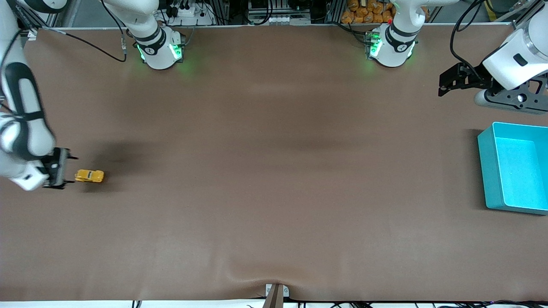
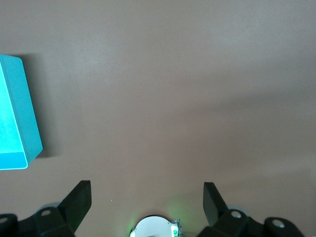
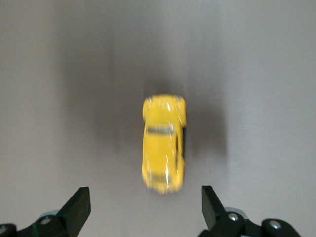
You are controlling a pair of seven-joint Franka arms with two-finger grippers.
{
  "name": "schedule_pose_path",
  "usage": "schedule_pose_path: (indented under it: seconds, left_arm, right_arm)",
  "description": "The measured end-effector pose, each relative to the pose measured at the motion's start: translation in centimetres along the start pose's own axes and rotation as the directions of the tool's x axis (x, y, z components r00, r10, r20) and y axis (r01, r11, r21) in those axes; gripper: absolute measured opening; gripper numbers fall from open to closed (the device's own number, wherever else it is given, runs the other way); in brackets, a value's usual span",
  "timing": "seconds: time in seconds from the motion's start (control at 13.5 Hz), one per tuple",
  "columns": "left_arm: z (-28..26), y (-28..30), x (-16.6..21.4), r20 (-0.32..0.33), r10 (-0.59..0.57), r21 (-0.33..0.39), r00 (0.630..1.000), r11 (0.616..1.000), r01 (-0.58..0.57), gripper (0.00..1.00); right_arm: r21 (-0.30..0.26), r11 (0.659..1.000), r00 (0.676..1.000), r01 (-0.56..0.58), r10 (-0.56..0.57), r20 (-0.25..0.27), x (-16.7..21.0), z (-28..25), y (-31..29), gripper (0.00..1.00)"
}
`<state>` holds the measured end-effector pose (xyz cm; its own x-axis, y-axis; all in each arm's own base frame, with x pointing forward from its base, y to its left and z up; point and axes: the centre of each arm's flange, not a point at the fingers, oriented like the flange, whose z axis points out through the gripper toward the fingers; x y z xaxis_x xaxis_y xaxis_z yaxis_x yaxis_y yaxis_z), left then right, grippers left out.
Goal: Wind and store yellow beetle car
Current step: 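Open the right gripper to release the car and withdraw, then lower the left gripper over the car beside the teal box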
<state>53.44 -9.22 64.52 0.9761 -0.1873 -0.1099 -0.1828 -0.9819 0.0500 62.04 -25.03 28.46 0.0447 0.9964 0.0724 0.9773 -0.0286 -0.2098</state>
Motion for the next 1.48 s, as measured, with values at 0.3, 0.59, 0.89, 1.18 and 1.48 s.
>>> schedule_pose_path:
  seconds: [0.3,0.59,0.89,1.18,1.48]
  left_arm:
    - [0.1,0.0,0.0,0.002,-0.001,0.0,1.0,1.0,0.001,1.0]
    - [0.9,-1.3,0.4,0.019,-0.047,0.029,0.999,0.999,0.046,1.0]
    - [2.9,-7.5,1.2,0.056,-0.254,0.023,0.966,0.967,0.253,1.0]
    - [4.9,-13.2,1.8,0.071,-0.56,0.027,0.825,0.828,0.56,1.0]
    - [8.6,-17.3,3.2,0.099,-0.794,0.059,0.6,0.606,0.793,1.0]
  right_arm:
    - [-0.026,0.999,1.0,0.022,-0.022,0.014,1.4,-8.9,0.7,1.0]
    - [-0.035,0.999,1.0,0.014,-0.013,0.019,1.1,-9.2,0.9,1.0]
    - [-0.04,0.999,1.0,0.0,0.0,0.021,0.7,-9.7,0.8,1.0]
    - [-0.027,0.999,0.999,-0.043,0.043,0.012,1.9,-10.7,0.6,1.0]
    - [-0.018,0.998,0.998,-0.059,0.06,0.013,4.1,-11.6,0.7,1.0]
